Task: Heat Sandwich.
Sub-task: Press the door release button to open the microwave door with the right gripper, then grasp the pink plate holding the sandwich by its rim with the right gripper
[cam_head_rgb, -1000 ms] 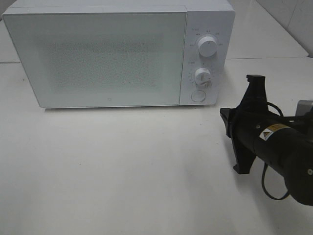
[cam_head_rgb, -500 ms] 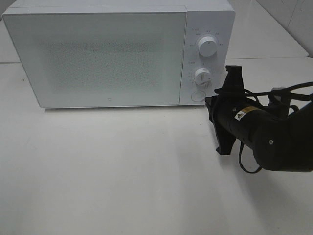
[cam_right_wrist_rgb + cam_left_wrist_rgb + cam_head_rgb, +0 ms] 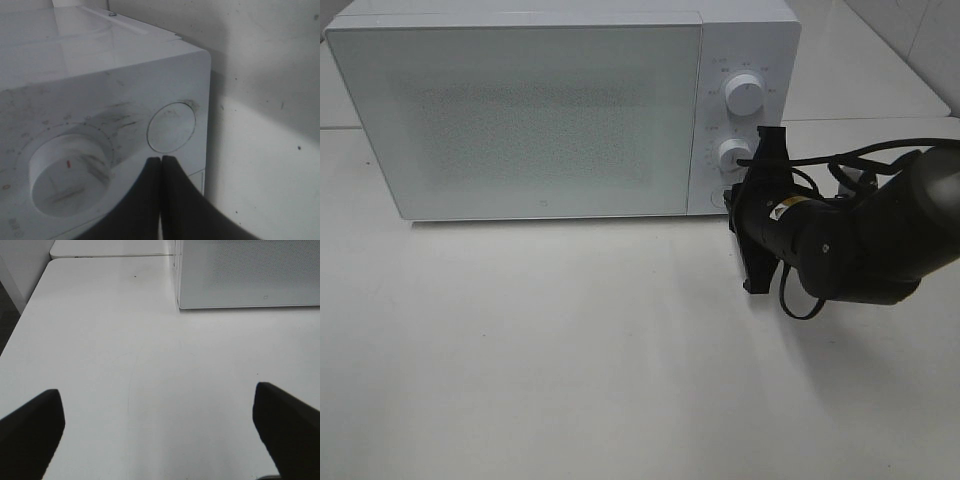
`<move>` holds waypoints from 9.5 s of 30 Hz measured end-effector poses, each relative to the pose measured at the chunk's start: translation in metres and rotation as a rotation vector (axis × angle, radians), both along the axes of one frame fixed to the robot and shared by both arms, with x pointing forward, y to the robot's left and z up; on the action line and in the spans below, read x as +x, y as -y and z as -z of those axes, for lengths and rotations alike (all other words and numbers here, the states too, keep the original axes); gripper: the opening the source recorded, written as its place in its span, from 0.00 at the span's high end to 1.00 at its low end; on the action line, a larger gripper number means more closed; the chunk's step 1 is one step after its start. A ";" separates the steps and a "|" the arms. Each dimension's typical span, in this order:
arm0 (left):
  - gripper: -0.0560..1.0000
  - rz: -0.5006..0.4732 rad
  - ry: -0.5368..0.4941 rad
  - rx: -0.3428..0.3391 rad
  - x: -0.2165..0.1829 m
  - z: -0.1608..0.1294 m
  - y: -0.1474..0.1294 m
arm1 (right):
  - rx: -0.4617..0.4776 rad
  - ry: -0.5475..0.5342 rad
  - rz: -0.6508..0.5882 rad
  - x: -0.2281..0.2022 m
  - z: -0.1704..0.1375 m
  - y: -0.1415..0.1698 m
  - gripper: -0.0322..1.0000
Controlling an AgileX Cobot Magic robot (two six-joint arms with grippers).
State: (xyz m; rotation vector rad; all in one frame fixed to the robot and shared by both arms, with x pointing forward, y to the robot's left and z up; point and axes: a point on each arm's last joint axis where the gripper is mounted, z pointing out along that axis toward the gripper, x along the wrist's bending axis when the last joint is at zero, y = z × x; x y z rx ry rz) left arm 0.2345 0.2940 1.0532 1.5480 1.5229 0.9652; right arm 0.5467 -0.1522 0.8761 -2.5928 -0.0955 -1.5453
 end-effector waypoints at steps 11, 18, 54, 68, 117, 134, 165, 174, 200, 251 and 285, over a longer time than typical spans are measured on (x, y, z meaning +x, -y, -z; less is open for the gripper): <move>0.04 0.000 0.000 0.000 0.000 0.000 0.000 | -0.007 -0.032 0.006 0.020 0.007 0.002 0.96; 0.04 0.000 0.000 0.000 0.000 0.000 0.000 | -0.009 -0.039 0.006 0.025 0.011 0.001 0.96; 0.04 0.000 0.000 0.000 0.000 0.000 0.000 | -0.091 -0.001 0.007 0.040 0.015 -0.005 0.96; 0.04 0.000 0.000 0.000 0.000 0.000 0.000 | -0.069 -0.012 0.050 0.049 0.025 -0.014 0.96; 0.04 0.000 0.000 0.000 0.000 0.000 0.000 | -0.103 -0.066 -0.126 0.010 -0.001 -0.011 0.96; 0.04 0.000 0.000 0.000 0.000 0.000 0.000 | -0.414 -0.155 -0.554 -0.031 -0.045 -0.009 0.96; 0.04 0.000 0.000 0.000 0.000 0.000 0.000 | -1.205 -0.157 -1.808 -0.060 -0.110 -0.008 0.94; 0.04 0.000 0.000 0.000 0.000 0.000 0.000 | -1.435 0.130 -2.268 -0.065 -0.112 -0.006 0.92; 0.04 0.000 0.000 0.000 0.000 0.000 0.000 | -1.875 0.549 -2.704 -0.063 -0.114 -0.009 0.68; 0.04 0.000 0.000 0.000 0.000 0.000 0.000 | -2.192 0.686 -2.283 0.028 -0.124 -0.102 0.09; 0.04 0.000 0.000 0.000 0.000 0.000 0.000 | -2.269 0.749 -2.140 0.112 -0.063 -0.166 0.14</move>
